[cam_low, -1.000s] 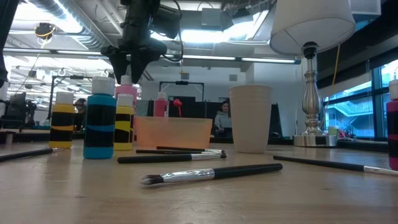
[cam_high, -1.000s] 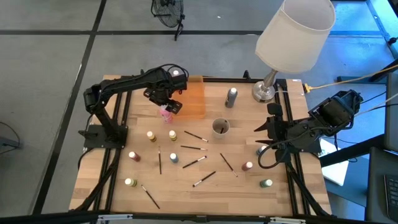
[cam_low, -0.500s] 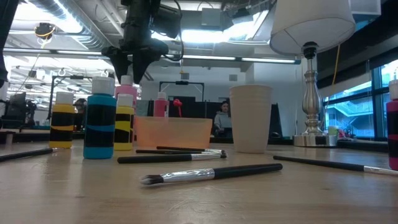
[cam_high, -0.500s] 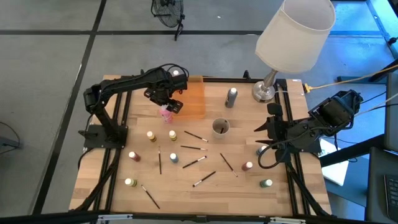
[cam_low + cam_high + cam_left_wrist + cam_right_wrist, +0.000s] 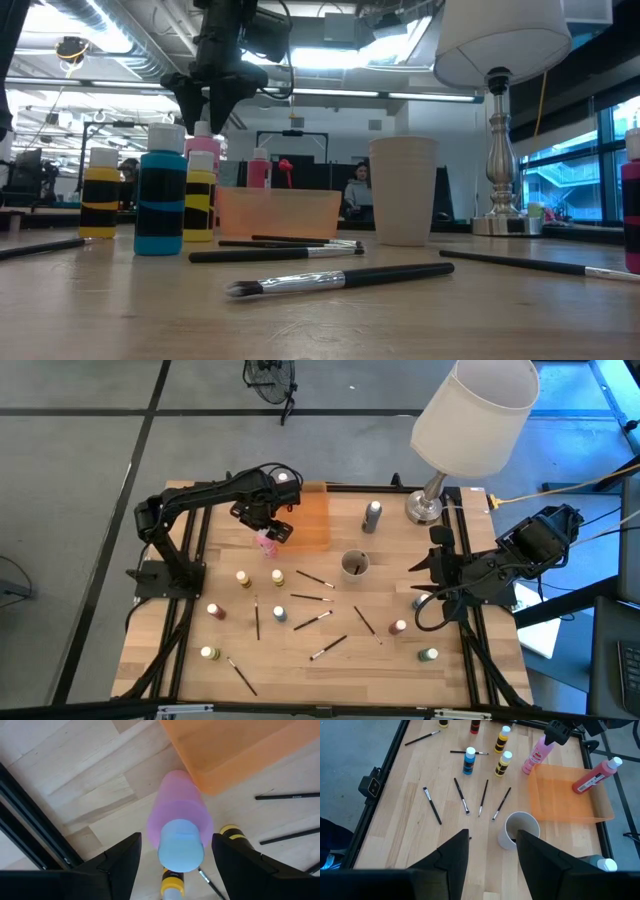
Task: Pick & Place Paint Supplies
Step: Put the large pink paint bottle into the orange bin
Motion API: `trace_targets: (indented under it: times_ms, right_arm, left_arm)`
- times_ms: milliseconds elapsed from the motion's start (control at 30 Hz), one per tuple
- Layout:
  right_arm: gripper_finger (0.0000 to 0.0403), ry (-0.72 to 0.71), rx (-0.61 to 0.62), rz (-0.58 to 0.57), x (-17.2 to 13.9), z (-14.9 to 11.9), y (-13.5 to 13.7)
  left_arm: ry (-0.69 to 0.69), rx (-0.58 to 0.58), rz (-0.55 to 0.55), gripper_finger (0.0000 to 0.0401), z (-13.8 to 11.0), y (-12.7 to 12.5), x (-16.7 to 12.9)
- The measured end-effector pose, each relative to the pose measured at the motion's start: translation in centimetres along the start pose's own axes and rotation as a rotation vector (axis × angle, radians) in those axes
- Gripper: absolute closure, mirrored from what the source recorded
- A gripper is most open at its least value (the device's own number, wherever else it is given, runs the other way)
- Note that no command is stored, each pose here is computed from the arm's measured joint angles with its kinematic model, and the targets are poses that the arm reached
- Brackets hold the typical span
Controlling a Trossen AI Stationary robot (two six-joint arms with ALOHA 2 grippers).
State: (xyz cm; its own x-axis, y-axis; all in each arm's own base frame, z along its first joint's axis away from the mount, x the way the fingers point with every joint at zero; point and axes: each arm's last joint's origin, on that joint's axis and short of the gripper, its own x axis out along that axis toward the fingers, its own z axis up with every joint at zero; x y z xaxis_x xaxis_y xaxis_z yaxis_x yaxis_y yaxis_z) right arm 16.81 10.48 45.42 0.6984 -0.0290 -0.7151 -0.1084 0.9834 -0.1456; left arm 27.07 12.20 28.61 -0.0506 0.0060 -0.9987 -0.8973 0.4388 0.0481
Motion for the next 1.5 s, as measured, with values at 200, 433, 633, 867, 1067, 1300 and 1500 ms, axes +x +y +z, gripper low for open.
trace_targets:
  times_ms: [200, 433, 633, 867, 1067, 1300, 1500]
  right_arm:
    - [0.0233, 0.0, 0.0, 0.0, 0.0, 0.0, 0.0]
    - [0.0233, -0.001, 0.0, 0.001, 0.0, 0.0, 0.0]
    - [0.0233, -0.004, 0.002, 0.002, 0.0, 0.0, 0.0]
    - [0.0233, -0.004, 0.002, 0.002, 0.0, 0.0, 0.0]
    - [0.0233, -0.004, 0.002, 0.002, 0.0, 0.0, 0.0]
    - [0.0233, -0.005, 0.002, 0.002, 0.0, 0.1, 0.0]
    - [0.0233, -0.008, -0.003, -0.014, 0.0, 0.1, -0.1]
  left_arm:
    - [-0.001, 0.0, 0.0, 0.0162, 0.0, 0.0, 0.0]
    - [-0.002, -0.001, 0.0, 0.0162, 0.0, 0.0, 0.0]
    - [-0.003, -0.008, 0.0, 0.0162, 0.0, 0.0, 0.0]
    - [-0.006, -0.008, -0.003, 0.0179, 0.1, 0.0, 0.0]
    - [-0.008, -0.007, -0.005, 0.021, 0.1, -0.1, 0.0]
    - [0.029, 0.001, -0.025, 0.0226, -0.2, 0.0, 1.4]
    - [0.013, 0.002, -0.012, 0.0224, -0.1, 0.0, 1.7]
